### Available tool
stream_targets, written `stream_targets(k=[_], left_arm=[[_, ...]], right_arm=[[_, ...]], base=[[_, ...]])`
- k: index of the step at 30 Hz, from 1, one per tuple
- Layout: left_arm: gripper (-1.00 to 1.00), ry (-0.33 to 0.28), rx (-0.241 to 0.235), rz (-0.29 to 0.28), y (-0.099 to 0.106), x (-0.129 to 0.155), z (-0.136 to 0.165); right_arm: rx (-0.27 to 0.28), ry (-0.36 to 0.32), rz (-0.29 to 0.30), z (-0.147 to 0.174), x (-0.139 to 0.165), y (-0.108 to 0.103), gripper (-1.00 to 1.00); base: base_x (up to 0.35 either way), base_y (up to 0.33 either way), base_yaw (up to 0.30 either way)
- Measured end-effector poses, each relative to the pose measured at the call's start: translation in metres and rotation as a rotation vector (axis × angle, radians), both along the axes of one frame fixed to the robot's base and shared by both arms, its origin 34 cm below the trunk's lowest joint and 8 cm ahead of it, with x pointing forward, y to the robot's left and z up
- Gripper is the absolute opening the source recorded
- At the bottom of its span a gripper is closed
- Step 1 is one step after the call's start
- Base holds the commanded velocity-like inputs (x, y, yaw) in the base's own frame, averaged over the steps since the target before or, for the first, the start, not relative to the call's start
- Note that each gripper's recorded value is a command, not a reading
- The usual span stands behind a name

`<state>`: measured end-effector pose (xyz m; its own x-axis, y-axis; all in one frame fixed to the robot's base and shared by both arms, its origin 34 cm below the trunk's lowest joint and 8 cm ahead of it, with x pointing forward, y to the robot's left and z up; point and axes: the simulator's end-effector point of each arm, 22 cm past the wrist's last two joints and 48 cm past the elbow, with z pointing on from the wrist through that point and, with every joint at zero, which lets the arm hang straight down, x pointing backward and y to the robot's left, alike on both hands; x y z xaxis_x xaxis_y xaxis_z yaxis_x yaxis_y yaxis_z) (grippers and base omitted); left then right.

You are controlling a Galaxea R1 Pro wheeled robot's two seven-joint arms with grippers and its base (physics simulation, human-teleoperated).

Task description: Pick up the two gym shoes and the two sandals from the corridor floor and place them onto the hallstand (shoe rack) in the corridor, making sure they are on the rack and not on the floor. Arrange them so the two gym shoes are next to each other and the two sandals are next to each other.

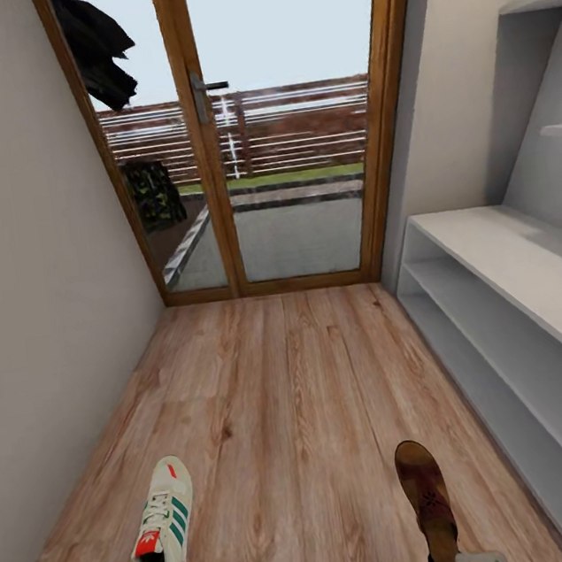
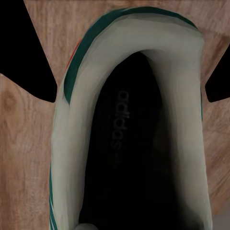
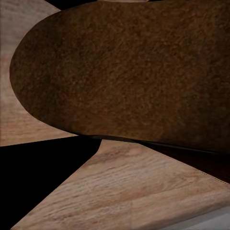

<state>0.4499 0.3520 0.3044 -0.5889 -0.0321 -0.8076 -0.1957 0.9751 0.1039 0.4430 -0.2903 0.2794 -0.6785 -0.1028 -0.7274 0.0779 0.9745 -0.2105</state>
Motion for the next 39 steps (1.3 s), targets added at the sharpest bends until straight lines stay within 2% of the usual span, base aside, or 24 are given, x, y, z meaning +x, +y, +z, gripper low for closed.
stream_targets(k=[19, 39], left_arm=[[-1.00, 0.000, 0.000, 0.000, 0.0001, 0.0001, 0.0001], [-1.00, -0.013, 0.000, 0.000, 0.0000, 0.0036, 0.0044]], right_arm=[[-0.002, 0.000, -0.003, 0.0001, -0.0002, -0.0006, -1.00], [-0.003, -0.012, -0.007, 0.0043, 0.0033, -0.0017, -1.00]], base=[[0.338, 0.023, -0.002], [0.322, 0.149, -0.221]])
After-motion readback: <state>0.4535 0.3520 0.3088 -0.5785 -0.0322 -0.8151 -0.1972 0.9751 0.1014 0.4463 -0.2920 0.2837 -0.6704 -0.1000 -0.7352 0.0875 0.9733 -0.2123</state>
